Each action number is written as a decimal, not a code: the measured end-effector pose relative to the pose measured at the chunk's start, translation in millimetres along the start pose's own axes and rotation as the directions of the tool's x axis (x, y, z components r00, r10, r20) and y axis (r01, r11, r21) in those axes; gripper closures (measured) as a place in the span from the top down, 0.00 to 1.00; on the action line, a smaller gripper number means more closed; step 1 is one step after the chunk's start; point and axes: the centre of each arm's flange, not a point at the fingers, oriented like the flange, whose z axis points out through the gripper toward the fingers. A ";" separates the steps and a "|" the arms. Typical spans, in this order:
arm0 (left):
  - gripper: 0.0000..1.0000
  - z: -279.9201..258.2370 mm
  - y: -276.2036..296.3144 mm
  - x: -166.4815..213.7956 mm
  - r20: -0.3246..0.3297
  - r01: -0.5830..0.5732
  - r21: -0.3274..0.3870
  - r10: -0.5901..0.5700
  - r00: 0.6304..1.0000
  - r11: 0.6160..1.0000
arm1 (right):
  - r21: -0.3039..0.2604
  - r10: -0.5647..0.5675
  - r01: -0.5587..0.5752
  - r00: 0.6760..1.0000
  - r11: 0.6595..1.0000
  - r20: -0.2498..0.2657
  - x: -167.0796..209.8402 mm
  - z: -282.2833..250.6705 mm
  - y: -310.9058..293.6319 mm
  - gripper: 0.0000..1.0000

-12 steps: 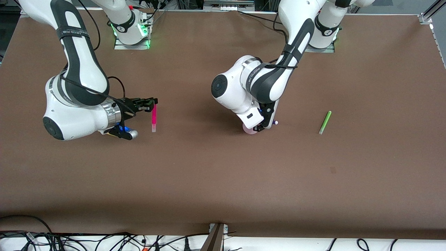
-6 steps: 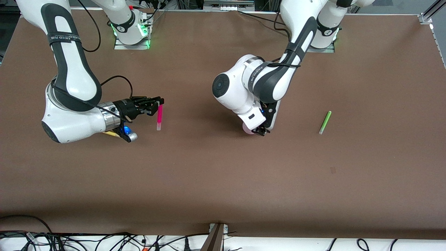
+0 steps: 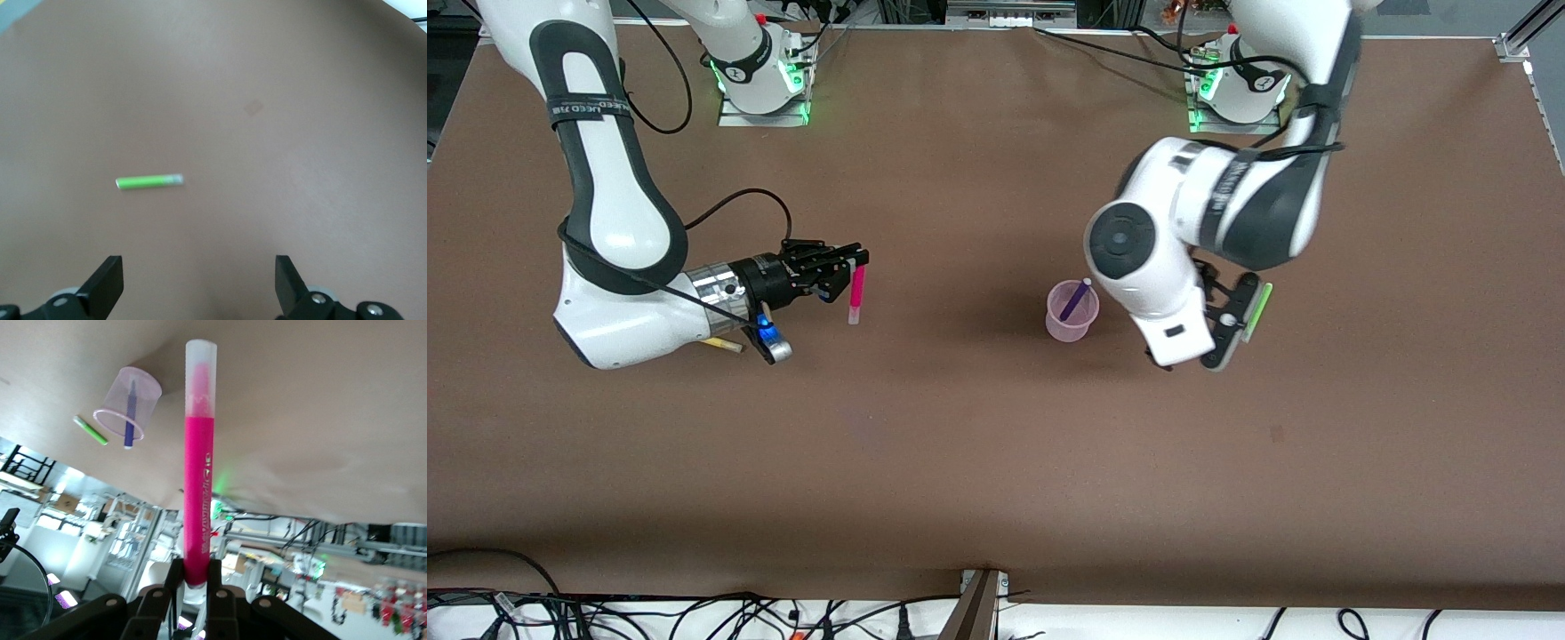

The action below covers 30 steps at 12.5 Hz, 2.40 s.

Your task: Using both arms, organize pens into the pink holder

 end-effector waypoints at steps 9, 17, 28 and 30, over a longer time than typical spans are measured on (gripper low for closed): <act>1.00 -6.3 -80.3 138.0 0.089 -0.448 0.001 0.447 0.890 0.894 | 0.291 0.274 -0.277 0.960 0.916 0.052 -27.9 141.6 -93.8 0.17; 1.00 -50.1 -211.1 240.9 0.024 -0.700 -0.282 0.734 0.678 0.656 | 0.427 0.325 -0.319 0.944 0.846 0.061 -69.9 288.8 -124.1 0.17; 1.00 -7.8 -277.4 241.0 -0.123 -0.728 -0.424 0.763 0.635 0.538 | 0.415 0.269 -0.230 0.963 0.880 -0.037 -30.8 326.4 -111.2 0.17; 1.00 -9.8 -283.7 239.0 -0.100 -0.720 -0.426 0.762 0.639 0.548 | 0.410 0.264 -0.224 0.963 0.884 -0.045 -23.6 329.9 -108.3 0.17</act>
